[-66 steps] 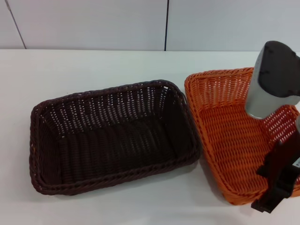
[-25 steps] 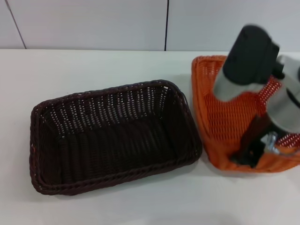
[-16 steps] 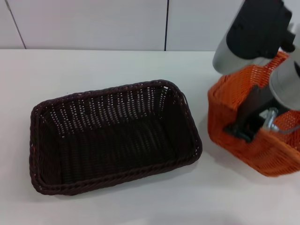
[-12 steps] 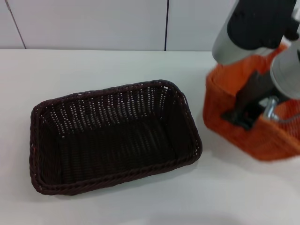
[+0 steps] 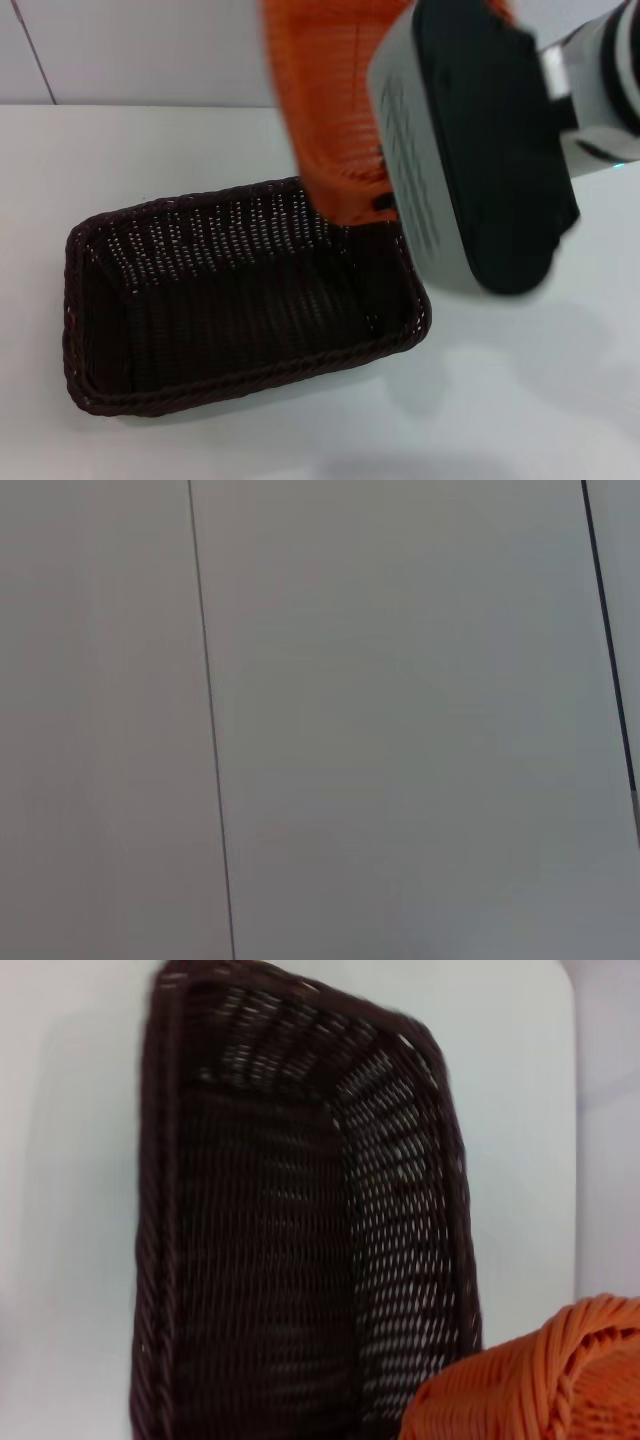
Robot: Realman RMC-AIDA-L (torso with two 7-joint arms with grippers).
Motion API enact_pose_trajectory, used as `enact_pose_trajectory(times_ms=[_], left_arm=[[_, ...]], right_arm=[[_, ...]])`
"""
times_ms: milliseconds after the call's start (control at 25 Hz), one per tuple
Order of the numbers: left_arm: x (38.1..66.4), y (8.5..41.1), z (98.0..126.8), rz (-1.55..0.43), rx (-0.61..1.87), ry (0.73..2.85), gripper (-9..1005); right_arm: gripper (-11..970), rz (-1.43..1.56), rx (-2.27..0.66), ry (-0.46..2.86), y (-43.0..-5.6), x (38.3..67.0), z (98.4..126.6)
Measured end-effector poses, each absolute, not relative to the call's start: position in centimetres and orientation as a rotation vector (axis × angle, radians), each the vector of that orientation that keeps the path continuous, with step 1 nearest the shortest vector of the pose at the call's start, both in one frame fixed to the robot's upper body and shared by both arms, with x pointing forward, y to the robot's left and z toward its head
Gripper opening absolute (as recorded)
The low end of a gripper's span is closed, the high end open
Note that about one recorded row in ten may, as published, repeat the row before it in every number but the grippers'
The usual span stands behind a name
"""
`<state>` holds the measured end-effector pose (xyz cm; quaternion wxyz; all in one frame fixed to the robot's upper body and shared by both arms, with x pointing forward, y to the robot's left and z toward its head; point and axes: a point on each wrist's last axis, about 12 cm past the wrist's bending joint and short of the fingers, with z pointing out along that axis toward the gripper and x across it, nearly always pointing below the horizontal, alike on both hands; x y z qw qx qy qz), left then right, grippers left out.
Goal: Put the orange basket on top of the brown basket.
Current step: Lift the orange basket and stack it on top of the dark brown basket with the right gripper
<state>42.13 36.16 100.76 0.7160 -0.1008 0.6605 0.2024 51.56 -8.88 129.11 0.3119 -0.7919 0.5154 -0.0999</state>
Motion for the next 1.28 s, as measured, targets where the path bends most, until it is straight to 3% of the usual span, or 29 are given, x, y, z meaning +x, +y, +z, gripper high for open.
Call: enact_pose_trajectory(times_ms=[240, 480, 1280], left_arm=[[42.1, 36.0, 100.7, 0.444, -0.236, 1.465, 740], [42.2, 35.2, 100.5, 0.413, -0.257, 1.476, 741], [42.2, 34.4, 100.3, 0.379, -0.275, 1.485, 740]], right_arm=[[136, -0.327, -2.377, 0.934, -8.8, 50.5, 127.2], [138, -0.405, -2.481, 0.615, -9.9, 49.1, 125.4], [146, -0.534, -2.483, 0.506, -10.4, 50.9, 122.5]])
